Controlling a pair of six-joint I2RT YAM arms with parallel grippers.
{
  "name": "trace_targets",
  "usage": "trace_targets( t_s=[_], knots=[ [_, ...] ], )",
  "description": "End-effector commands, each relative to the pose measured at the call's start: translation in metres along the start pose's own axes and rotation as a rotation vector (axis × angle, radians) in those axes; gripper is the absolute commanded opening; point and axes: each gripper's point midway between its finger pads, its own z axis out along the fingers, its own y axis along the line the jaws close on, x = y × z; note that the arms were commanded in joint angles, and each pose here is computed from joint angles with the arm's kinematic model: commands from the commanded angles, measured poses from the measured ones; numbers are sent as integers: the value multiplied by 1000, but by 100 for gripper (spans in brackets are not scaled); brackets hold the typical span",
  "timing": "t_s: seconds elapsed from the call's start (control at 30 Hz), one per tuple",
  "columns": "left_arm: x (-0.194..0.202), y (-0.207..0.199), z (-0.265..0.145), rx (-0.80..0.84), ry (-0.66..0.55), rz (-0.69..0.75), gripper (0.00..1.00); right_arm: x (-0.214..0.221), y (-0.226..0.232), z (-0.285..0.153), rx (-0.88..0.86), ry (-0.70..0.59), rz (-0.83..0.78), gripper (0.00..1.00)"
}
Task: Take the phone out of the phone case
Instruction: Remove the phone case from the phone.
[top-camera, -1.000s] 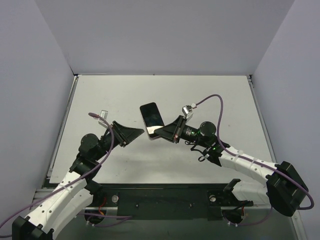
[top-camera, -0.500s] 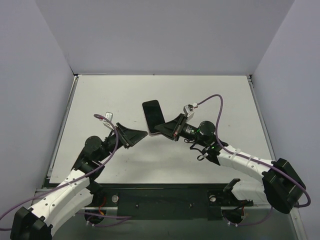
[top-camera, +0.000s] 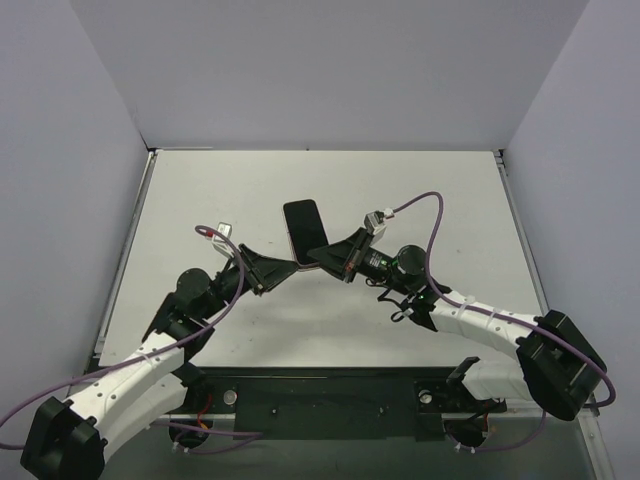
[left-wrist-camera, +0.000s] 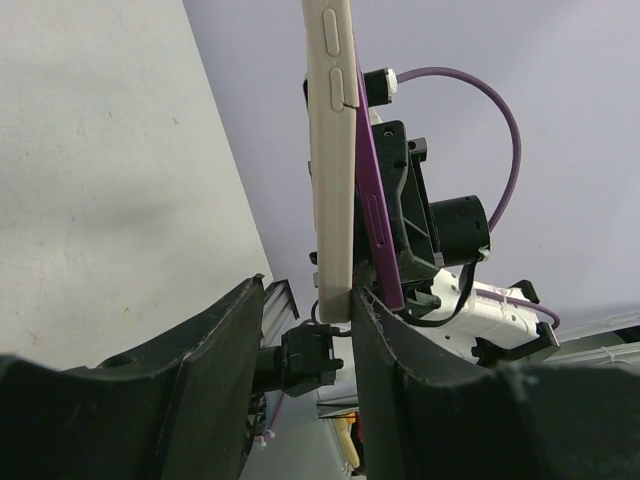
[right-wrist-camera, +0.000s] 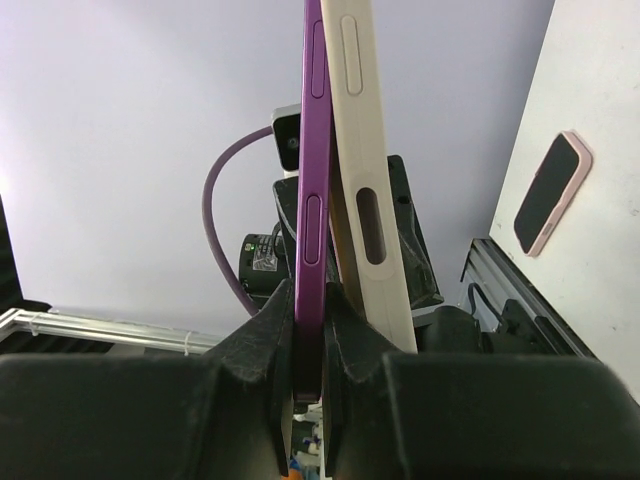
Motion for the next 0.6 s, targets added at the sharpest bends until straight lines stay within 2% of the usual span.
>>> trace_targets(
  t_s=[0.0,0.17,0.3,0.37,0.4,0.43,0.5,0.57],
  knots=[
    [-8,-16,4,61,-34,30,49,9,59,-1,-217,18,-42,0],
    [-11,-22,10,73,-28,48,48,17,55,3,-208,37,-46,0],
    [-19,-22,13,59,-47,72,30,19,52,2,-206,44,-41,0],
    [-28,-19,16,11,-55,98,16,19,48,-1,-193,42,-48,0],
    [-37,-5,15,-58,-64,88,3,20,45,-3,-185,44,-61,0],
    [-46,-15,17,-47,-60,120,0,19,43,-5,-168,44,-65,0],
    [-71,-18,14,-83,-82,153,0,21,39,-8,-141,57,-89,0],
    [-97,-12,8,-176,-140,188,0,24,36,-11,-102,79,-133,0]
  ],
)
